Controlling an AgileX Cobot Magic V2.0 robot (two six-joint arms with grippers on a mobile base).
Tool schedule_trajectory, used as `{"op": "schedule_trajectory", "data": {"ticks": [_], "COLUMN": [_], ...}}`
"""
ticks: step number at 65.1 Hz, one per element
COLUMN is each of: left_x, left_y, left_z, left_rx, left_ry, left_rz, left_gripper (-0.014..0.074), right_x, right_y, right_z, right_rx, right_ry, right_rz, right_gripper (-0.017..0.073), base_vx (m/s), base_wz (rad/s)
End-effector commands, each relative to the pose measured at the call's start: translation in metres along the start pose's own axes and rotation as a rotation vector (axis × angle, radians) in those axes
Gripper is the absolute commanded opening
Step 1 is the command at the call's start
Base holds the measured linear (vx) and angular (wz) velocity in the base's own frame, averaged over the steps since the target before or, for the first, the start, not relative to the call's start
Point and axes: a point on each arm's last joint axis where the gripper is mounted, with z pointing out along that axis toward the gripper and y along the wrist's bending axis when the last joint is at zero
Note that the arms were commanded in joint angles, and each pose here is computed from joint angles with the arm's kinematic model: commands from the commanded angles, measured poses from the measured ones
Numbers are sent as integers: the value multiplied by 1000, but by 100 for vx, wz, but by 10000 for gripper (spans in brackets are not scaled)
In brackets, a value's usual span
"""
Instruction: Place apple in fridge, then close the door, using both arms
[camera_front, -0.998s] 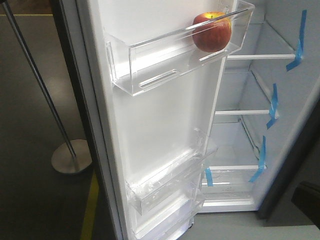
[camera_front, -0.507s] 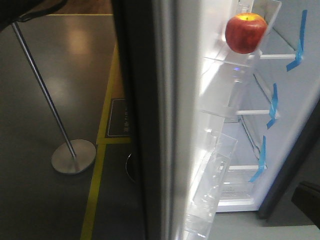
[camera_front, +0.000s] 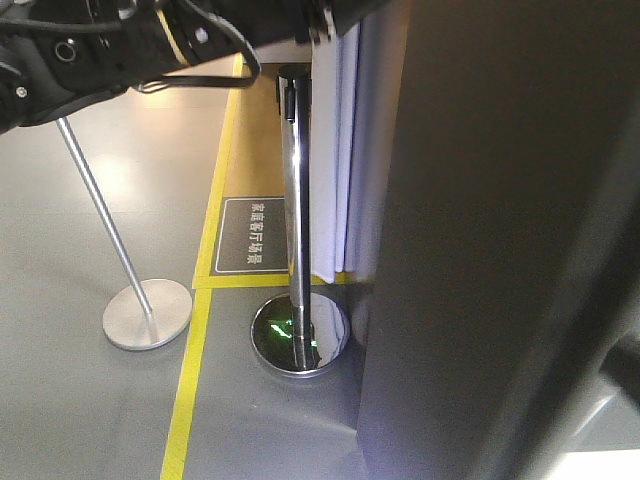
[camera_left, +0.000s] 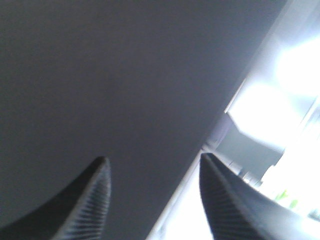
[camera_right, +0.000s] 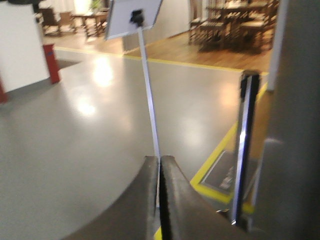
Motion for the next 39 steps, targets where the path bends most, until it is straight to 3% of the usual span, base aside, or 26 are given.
{"op": "schedule_trajectory", "data": {"ticks": [1,7,11,17,29,39], "left_x": [-16,-14,-12,-12,-24,-36], "left_y": [-27,-26,-27,-34,-57,-75], "left_z": [-10,-17,-21,-28,-41,-59], "left_rx": [0,-74,-128,-203,-217,-248], "left_ry": [-13,68,128,190,140,91], "left_rz": [111,212,288,394,435,486], "left_gripper": [307,253,207,148,44,-1], "right_x": [-16,-25,-33,-52,-95,-120], "right_y": [-9,-16,-21,-28,-55,-91], "right_z": [-1,-2,-1,3,26,54], "right_rx": [103,191,240,310,469,596], "right_ry": [-93,-104,-120,-143,-217,-205], "right_rz": [-46,-147,-185,-256,-310,-294], "right_gripper": [29,76,127,242,487,533], "base_vx": [0,0,0,0,0,0], "base_wz": [0,0,0,0,0,0]}}
